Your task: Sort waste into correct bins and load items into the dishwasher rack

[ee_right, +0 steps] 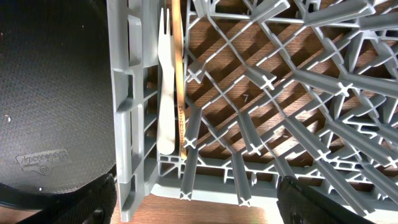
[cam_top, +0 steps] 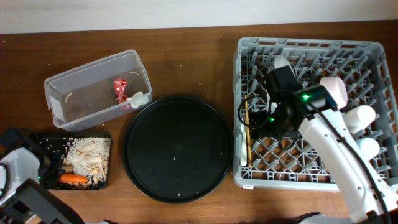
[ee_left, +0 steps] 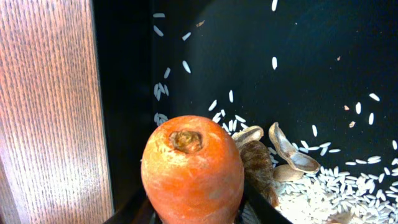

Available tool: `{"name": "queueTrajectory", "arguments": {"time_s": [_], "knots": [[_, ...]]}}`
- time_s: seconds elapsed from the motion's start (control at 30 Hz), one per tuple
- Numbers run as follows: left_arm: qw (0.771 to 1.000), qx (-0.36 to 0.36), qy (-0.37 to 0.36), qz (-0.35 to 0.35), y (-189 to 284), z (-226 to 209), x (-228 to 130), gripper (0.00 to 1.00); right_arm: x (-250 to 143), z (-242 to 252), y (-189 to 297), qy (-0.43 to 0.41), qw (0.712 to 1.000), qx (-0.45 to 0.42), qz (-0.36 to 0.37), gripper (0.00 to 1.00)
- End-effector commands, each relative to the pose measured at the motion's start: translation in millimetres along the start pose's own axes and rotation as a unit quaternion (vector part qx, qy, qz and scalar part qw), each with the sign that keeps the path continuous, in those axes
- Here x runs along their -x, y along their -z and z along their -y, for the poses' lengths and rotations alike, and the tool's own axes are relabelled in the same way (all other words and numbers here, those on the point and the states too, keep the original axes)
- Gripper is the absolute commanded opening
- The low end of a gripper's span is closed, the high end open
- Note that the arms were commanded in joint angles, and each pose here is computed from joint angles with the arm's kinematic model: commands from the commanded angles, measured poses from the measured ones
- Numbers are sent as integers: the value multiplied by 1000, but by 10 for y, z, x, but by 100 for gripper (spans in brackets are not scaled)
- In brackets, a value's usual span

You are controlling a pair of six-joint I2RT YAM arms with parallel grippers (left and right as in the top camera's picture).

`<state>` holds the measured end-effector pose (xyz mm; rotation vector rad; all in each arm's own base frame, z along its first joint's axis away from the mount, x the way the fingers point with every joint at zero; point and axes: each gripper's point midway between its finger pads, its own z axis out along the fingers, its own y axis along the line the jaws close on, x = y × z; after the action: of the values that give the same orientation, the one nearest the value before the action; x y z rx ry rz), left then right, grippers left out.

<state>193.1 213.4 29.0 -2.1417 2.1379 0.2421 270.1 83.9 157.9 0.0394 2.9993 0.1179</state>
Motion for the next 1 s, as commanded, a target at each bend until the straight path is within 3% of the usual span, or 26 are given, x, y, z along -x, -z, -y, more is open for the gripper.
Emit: {"name": "queueTrajectory", "arguments": {"time_s": [0.0, 0.17, 0.4, 0.6, 0.73, 0.87, 0.97], "knots": [[1000, 4, -3, 8, 3, 4, 63, 43, 3, 44, -17, -1, 1000, -7, -1, 86], [1000, 6, -3, 6, 3, -6, 53, 65, 2, 45, -17, -1, 1000, -7, -2, 85], [999, -19, -32, -17, 44, 111, -43, 67, 1, 37, -17, -1, 1000, -5, -2, 86], [978, -90, -188, 3, 423, 711, -363, 67, 15, -147, -8, 0, 999, 46, -4, 87], [926, -139, -351, 29, 797, 1213, -953, 71, 46, -294, 11, 2, 996, 88, -1, 91], [874, -158, -459, 29, 953, 1369, -1601, 74, 63, -290, 13, 1, 996, 88, 3, 92], [809, -166, -564, 32, 1047, 1365, -2111, 78, 128, -231, 32, -22, 994, 108, 6, 95]]}}
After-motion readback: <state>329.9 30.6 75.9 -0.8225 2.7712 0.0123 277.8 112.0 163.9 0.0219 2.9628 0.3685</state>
